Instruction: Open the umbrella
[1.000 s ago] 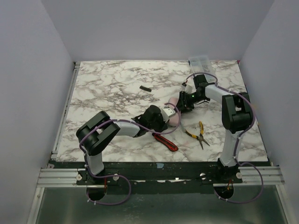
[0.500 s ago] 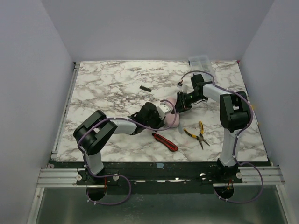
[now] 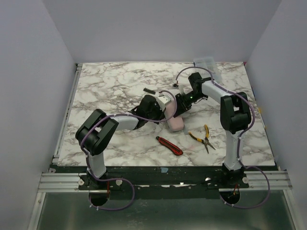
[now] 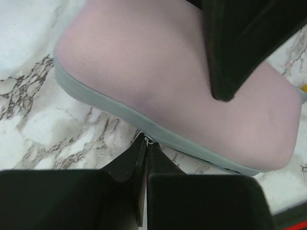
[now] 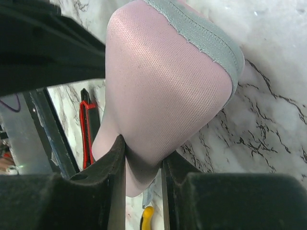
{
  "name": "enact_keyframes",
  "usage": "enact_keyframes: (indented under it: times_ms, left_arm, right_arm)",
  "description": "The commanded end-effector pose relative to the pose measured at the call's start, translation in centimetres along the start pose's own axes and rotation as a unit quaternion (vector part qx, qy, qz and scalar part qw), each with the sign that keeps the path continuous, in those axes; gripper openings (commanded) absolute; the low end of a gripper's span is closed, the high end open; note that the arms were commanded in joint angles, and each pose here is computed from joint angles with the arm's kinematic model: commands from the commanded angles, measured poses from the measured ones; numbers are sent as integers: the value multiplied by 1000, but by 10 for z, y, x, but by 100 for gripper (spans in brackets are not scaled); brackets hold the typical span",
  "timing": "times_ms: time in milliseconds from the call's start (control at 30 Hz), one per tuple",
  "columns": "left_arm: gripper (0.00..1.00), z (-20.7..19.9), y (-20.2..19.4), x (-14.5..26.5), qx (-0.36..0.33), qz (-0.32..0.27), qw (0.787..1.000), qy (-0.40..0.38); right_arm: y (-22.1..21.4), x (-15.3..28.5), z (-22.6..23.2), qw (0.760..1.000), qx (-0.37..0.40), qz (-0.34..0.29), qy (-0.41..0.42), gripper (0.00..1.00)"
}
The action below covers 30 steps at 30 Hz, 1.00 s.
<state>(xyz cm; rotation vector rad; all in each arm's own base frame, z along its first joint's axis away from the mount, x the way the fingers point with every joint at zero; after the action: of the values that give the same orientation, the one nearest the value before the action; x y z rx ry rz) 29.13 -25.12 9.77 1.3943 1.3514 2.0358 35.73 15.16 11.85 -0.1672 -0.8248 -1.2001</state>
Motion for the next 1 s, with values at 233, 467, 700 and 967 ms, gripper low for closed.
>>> enact_keyframes:
  times_ms: [233,467,700,967]
  left_arm:
    - [0,11,0,11,88,-19,996,20]
    - [0,7,3,10,134,-19,991,14]
    - [0,2,6,8,155,-19,988,0]
    - [0,0,7,8,161,-14,987,-3]
  right_arm:
    - [15,8,-26,981,115,12,-153,73]
    - [19,33,19,980,64,-67,-174,98]
    - [-10,14,47,976,86,-59,-189,100]
    - [-21,-14,32,972,113,-34,-203,97]
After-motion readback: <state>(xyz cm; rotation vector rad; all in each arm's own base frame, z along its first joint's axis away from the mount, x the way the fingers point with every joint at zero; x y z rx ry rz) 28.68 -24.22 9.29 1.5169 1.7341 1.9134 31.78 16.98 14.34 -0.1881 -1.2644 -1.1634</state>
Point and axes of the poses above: each gripper's point midway between its finger pads, its own x axis back along the fingers, its own z axis along the line the jaws close on, y = z × x, the point moved 10 cm from there along x, back along the fingers, and after that the axes turned 12 degrees about -x, right-handed, at the moved point
